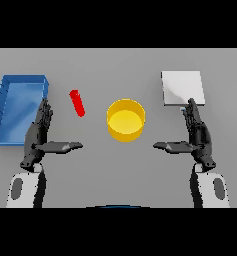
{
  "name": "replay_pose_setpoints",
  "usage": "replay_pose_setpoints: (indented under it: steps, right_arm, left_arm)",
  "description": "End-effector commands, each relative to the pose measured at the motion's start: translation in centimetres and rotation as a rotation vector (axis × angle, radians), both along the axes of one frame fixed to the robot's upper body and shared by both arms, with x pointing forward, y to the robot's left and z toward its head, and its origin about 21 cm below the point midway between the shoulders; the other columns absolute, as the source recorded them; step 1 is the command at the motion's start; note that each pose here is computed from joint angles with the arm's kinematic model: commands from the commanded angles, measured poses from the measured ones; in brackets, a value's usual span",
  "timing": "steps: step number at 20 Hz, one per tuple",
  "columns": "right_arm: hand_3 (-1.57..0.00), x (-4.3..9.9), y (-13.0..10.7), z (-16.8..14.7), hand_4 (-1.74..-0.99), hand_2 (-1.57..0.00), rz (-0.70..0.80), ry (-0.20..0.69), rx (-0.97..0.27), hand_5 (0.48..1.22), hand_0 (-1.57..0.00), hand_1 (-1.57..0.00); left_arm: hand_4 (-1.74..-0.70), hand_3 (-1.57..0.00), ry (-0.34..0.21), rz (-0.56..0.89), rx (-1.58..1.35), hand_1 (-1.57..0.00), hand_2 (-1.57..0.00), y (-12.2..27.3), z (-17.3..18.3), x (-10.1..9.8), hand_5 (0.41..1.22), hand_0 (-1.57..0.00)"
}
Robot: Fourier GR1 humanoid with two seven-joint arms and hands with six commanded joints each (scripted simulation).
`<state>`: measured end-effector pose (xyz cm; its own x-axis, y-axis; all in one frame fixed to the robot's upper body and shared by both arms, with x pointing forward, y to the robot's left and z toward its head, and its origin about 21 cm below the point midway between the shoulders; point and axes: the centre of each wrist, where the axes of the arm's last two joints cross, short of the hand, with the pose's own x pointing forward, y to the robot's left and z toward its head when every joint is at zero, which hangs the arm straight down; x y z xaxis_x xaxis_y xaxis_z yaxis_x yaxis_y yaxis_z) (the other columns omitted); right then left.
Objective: Pick up the red beaker and tilt it to pour out 1 green nut into yellow bowl. Pick up the yellow bowl and place it on the metallic measuring scale.
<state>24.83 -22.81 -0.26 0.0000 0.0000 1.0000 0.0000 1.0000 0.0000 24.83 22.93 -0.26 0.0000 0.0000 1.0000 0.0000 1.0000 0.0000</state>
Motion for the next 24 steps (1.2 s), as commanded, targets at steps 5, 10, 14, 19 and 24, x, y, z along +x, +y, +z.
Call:
replay_pose_setpoints:
  steps: [5, 10, 14, 19, 24]
  right_arm:
    - [0.0, -0.6, 0.5, -0.1, -1.167, 0.0, 0.003, -0.006, 0.002, 0.599, 0.0, 0.0]
    - [0.0, -3.2, 1.1, 0.3, -1.16, 0.0, 0.008, -0.133, -0.329, 0.591, 0.0, 0.0]
    - [0.0, -3.8, 1.5, 0.6, -1.183, 0.0, 0.0, -0.116, -0.336, 0.596, 0.0, 0.0]
    - [0.0, -3.6, 1.0, 1.1, -1.23, 0.0, 0.016, -0.122, -0.3, 0.617, 0.0, 0.0]
    - [0.0, -3.8, 1.1, 1.2, -1.267, 0.0, 0.036, -0.14, -0.278, 0.632, 0.0, 0.0]
  left_arm:
    - [-1.15, 0.0, 0.002, 0.001, 0.0, 0.0, 0.0, 0.0, 0.0, 0.3, 0.599, 0.0]
    - [-1.16, 0.0, -0.028, -0.068, 0.134, 0.0, 0.0, -0.2, 1.3, -1.9, 0.599, 0.0]
    - [-1.16, 0.0, -0.004, -0.08, 0.175, 0.0, 0.0, -0.1, 1.8, -1.8, 0.603, 0.0]
    - [-1.19, 0.0, 0.021, -0.106, 0.208, 0.0, 0.0, -1.3, 0.6, -0.1, 0.611, 0.0]
    - [-1.23, 0.0, 0.034, -0.105, 0.249, 0.0, 0.0, -2.0, -0.9, 3.3, 0.636, 0.0]
